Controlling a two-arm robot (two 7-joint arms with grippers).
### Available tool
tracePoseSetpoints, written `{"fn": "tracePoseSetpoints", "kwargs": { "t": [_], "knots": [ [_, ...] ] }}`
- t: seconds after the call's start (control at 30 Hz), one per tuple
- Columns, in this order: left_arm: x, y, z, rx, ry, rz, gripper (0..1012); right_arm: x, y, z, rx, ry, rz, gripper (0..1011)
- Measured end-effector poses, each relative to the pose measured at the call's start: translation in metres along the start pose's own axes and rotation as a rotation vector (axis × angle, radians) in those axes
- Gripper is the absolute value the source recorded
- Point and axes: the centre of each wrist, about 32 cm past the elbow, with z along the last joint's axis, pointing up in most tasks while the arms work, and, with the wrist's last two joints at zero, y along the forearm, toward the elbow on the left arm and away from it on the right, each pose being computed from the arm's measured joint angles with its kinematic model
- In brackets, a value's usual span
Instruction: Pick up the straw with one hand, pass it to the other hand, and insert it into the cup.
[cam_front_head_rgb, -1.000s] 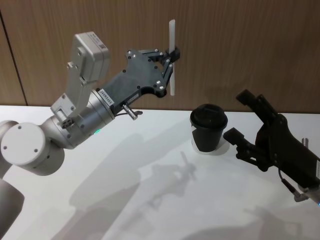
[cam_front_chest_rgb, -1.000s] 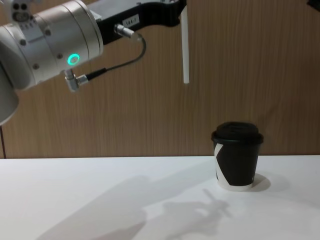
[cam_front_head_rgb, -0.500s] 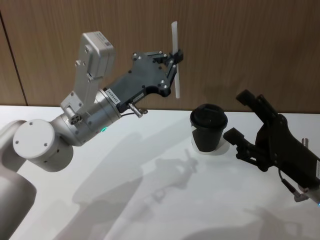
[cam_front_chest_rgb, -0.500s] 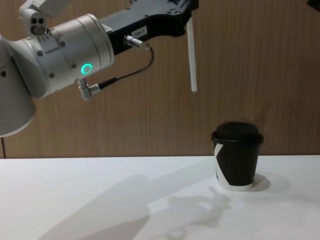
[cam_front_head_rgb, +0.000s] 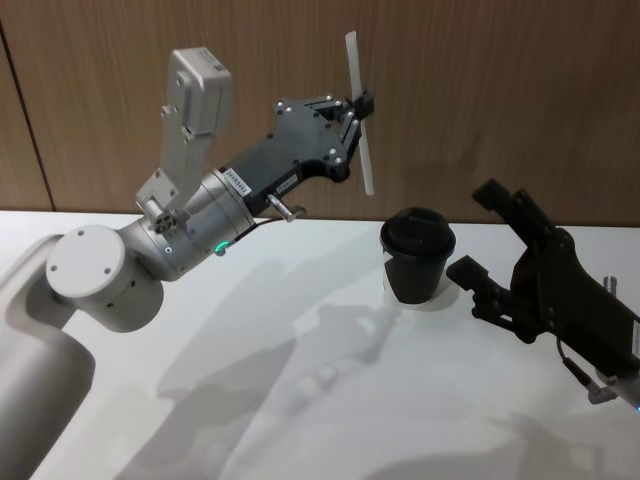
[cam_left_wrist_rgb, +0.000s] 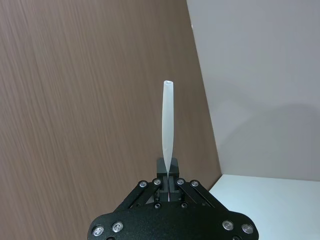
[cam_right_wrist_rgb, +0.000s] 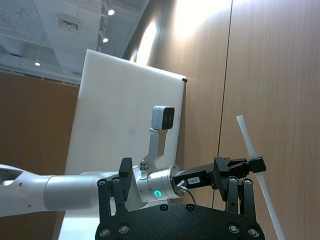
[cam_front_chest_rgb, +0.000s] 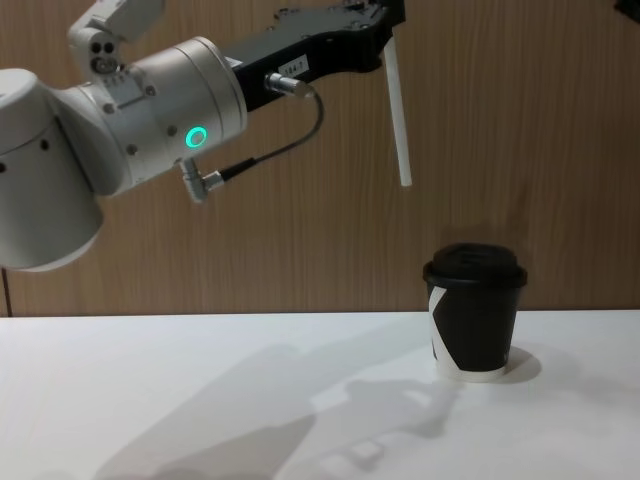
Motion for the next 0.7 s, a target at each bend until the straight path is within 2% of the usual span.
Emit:
{"fn": "tracePoseSetpoints", "kwargs": {
  "t": [0.23,0.7],
  "knots": [
    [0.0029,-0.0085,-0.0077,0.004,0.033,-0.006,10,0.000,0.000,0.000,0.000,0.000,0.000,1001],
    [0.0033,-0.0196,-0.0219,0.020,0.092,-0.031,10,0.000,0.000,0.000,0.000,0.000,0.000,1001]
  ]
}}
